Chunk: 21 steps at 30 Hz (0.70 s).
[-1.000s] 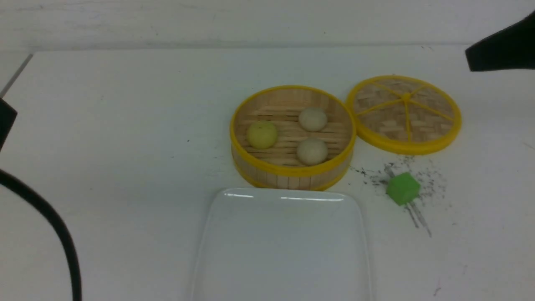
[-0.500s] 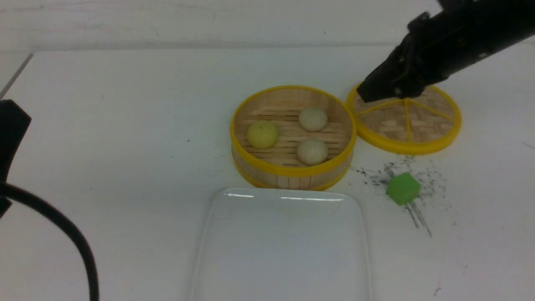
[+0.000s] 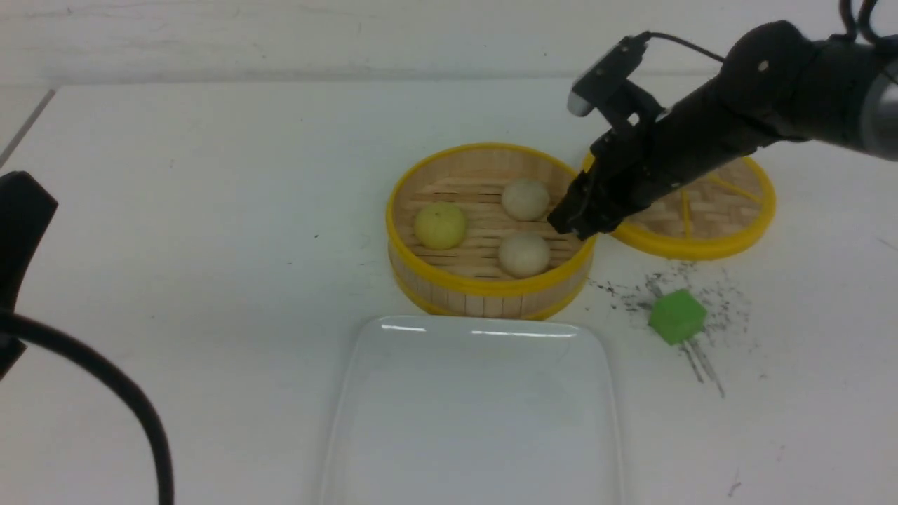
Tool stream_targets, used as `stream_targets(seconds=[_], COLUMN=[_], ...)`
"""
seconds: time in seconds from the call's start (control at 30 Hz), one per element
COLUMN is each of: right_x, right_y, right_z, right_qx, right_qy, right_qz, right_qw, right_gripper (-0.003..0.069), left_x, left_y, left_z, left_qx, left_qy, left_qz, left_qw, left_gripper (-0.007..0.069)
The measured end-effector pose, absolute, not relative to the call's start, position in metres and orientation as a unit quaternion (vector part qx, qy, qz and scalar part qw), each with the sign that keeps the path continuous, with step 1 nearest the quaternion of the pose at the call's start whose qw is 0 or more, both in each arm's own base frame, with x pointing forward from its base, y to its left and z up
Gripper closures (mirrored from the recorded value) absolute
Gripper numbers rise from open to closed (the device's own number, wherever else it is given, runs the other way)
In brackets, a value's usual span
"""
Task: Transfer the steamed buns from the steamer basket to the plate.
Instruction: Use the right arm to grab the steamed stuffed bun that is closest to it
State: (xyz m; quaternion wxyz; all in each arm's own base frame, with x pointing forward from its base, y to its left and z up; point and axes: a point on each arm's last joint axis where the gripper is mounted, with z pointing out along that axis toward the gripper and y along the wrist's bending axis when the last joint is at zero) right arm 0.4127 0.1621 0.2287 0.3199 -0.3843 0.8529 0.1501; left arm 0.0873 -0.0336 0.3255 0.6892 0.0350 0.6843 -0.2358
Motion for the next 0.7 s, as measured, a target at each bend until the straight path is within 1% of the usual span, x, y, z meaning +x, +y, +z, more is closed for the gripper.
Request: stream_targets(seconds=[0.17, 0.27, 0.47, 0.7], right_x=[0.415, 0.413, 0.408, 0.411], right_y=[0.170, 0.180, 0.195, 0.197], right_z=[0.225, 0.227, 0.228, 0.213], right_qx=[-0.378, -0.383, -0.392, -0.389], right_qy=[0.852, 0.847, 0.840, 0.846], right_qz=[0.157, 0.159, 0.168, 0.169], right_qw=[0.328, 0.333, 0.335, 0.322], right_gripper=[0.0275, 0.0240, 0.0235, 0.0258], left_x=[0.087, 0.087, 0.087, 0.087], left_y=[-0.034, -0.034, -0.034, -0.034], left_z=[0.325, 0.324, 0.324, 0.324], left_qx=[0.039, 0.044, 0.048, 0.049], left_qy=[0.686, 0.688, 0.689, 0.690], left_qz=[-0.233, -0.227, -0.222, -0.222], left_qw=[0.688, 0.688, 0.688, 0.687], left_gripper=[0.0375, 0.0375, 0.0375, 0.0375])
